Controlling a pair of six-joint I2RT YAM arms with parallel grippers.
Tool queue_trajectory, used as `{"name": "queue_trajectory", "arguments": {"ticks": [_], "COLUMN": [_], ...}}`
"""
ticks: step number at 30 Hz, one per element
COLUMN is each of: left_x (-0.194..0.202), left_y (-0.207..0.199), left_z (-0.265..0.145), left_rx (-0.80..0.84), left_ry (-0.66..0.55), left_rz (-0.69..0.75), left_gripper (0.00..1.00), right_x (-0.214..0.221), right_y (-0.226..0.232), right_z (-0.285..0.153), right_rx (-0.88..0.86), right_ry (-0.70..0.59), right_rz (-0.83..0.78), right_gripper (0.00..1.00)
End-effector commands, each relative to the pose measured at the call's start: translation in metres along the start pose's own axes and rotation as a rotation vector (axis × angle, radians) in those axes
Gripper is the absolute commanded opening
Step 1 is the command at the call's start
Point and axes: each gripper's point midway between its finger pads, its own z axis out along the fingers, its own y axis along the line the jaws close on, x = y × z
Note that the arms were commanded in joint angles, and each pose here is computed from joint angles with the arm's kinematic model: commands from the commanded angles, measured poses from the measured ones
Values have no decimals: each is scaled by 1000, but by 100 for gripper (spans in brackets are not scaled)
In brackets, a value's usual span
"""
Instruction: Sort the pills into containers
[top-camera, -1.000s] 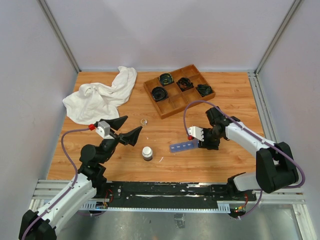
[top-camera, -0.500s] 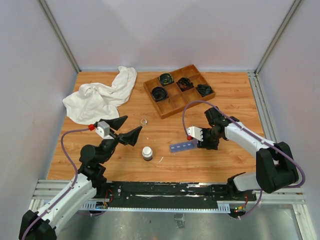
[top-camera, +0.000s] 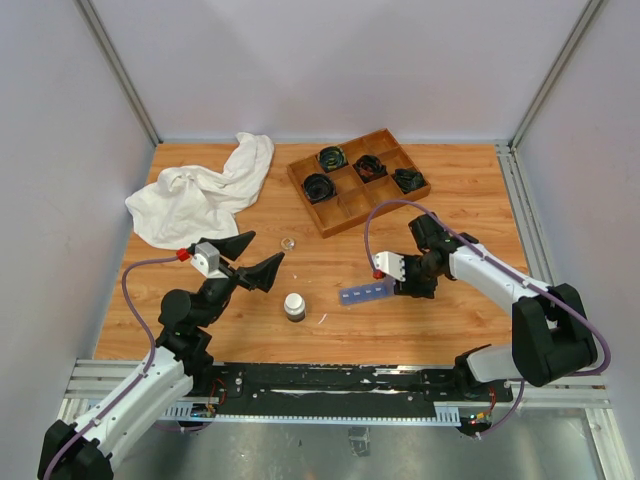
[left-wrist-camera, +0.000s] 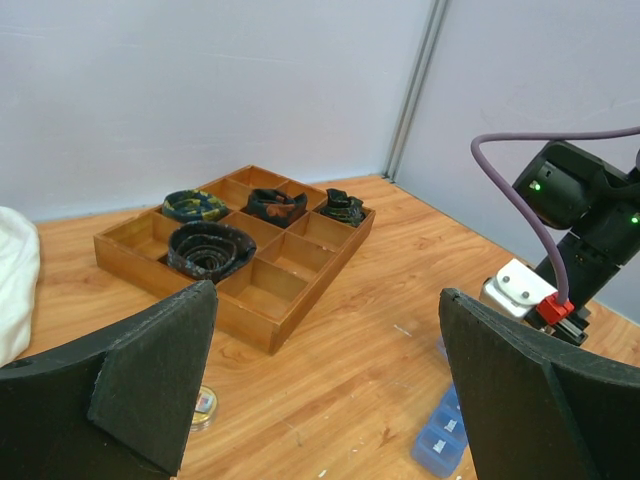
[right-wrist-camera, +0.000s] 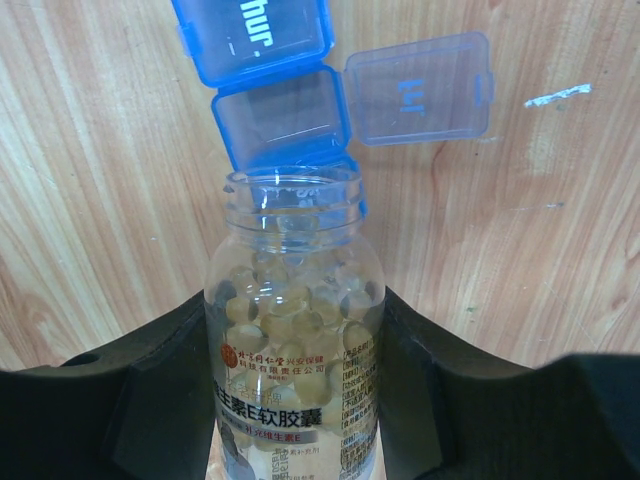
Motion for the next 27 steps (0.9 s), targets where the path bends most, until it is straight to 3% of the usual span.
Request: {"name": "queue_trajectory", "arguments": {"ticks": [1, 3, 11, 13, 16, 19, 21, 24, 27], "left_x": [-6, -6, -6, -7, -6, -6, -6, -6, -6], "left_y": [-1, -1, -1, -1, -1, -1, -1, -1, -1], "left_z": [-1, -1, -1, -1, -1, -1, -1, -1, -2], "left_rx": [10, 10, 10, 10, 11, 12, 11, 11, 11], "left_ry": [-31, -31, -32, -33, -32, -31, -32, -33, -35], "left_rz": [19, 19, 19, 19, 19, 19, 19, 19, 19], "left_gripper": [99, 99, 99, 99, 99, 99, 99, 99, 99], "right_x": [-4, -11, -1, -7, 1, -5, 0, -10, -3], "right_y": [-6, 7, -8, 4, -7, 6, -7, 7, -4], "right_z": [-3, -3, -3, -4, -3, -3, -3, -4, -2], "right_rx": [37, -32, 54, -14, 53, -17, 60, -19, 31], "right_ry": [1, -33, 12, -20, 19, -9, 16, -37, -2], "right_rz": [3, -7, 2, -2, 8, 3, 5, 12, 20], "right_gripper": [2, 3, 2, 3, 2, 3, 2, 3, 2]}}
